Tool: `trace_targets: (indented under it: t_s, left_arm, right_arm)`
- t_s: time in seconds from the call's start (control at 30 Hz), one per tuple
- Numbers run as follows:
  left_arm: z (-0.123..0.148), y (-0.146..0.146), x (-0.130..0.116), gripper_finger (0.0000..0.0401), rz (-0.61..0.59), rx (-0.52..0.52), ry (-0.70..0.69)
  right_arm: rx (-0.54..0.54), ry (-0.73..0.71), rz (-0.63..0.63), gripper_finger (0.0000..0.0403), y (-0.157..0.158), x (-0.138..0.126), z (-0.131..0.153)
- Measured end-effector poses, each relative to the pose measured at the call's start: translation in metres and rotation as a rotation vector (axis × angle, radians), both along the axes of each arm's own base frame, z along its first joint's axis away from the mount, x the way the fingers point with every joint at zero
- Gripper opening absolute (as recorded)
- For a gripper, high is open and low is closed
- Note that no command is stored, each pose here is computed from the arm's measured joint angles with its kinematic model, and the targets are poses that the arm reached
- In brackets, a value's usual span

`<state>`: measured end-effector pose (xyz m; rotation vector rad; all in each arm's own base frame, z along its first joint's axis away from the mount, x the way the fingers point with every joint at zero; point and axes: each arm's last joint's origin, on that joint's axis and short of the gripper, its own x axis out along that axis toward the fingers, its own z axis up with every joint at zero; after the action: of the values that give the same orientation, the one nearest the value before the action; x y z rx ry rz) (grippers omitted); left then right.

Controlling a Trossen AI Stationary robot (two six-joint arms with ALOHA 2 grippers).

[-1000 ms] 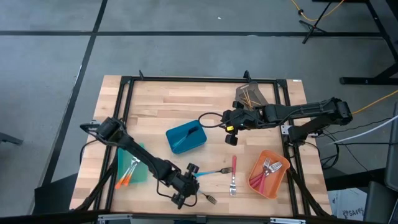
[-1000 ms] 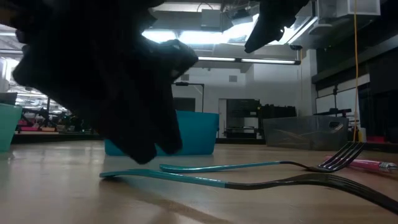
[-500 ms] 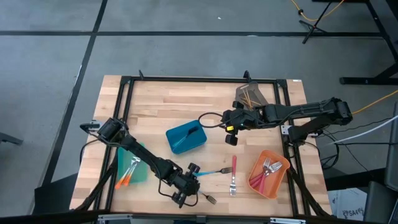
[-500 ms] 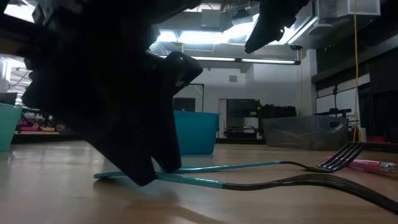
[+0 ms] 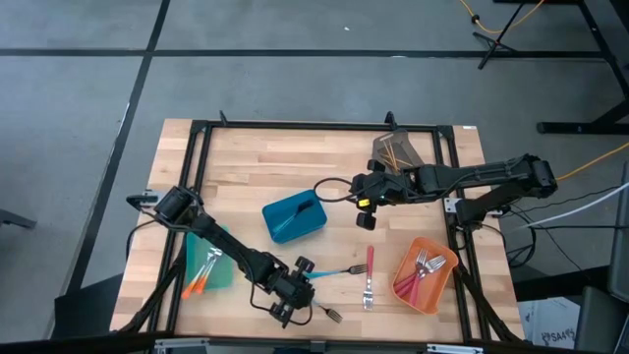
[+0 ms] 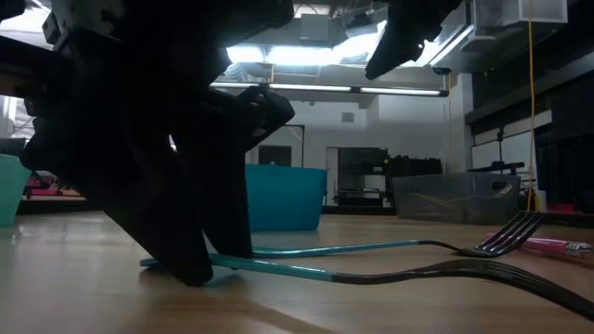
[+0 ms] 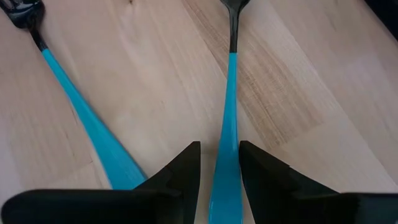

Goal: Sort silverware by color (type)
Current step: Put the bottom blue fork into the dark blue bin

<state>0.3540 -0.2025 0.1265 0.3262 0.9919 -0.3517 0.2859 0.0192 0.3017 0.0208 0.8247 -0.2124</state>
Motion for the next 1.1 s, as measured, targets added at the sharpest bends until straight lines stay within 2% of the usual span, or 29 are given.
trace_targets:
  t_s: [0.3, 0.57, 0.7, 0.9, 1.1]
  left_arm:
    - [-0.007, 0.000, 0.002, 0.0102, -0.001, -0.011, 0.024]
    - [-0.008, 0.000, 0.001, 0.0048, 0.002, -0.005, 0.029]
    - [-0.008, 0.000, 0.001, 0.0032, 0.018, -0.011, 0.030]
    - [-0.009, -0.002, 0.000, 0.0037, 0.049, -0.013, 0.024]
    - [-0.001, 0.000, 0.001, 0.0033, 0.098, -0.044, 0.000]
  right_arm:
    - [-0.034, 0.015, 0.038, 0.0104, -0.001, -0.007, 0.004]
    - [-0.051, 0.041, 0.054, 0.0104, -0.003, -0.035, 0.020]
    - [-0.056, -0.008, 0.062, 0.0104, -0.005, -0.054, 0.036]
    - [-0.060, -0.110, 0.070, 0.0104, -0.008, -0.086, 0.057]
    - [-0.054, -0.219, 0.066, 0.0104, -0.011, -0.117, 0.054]
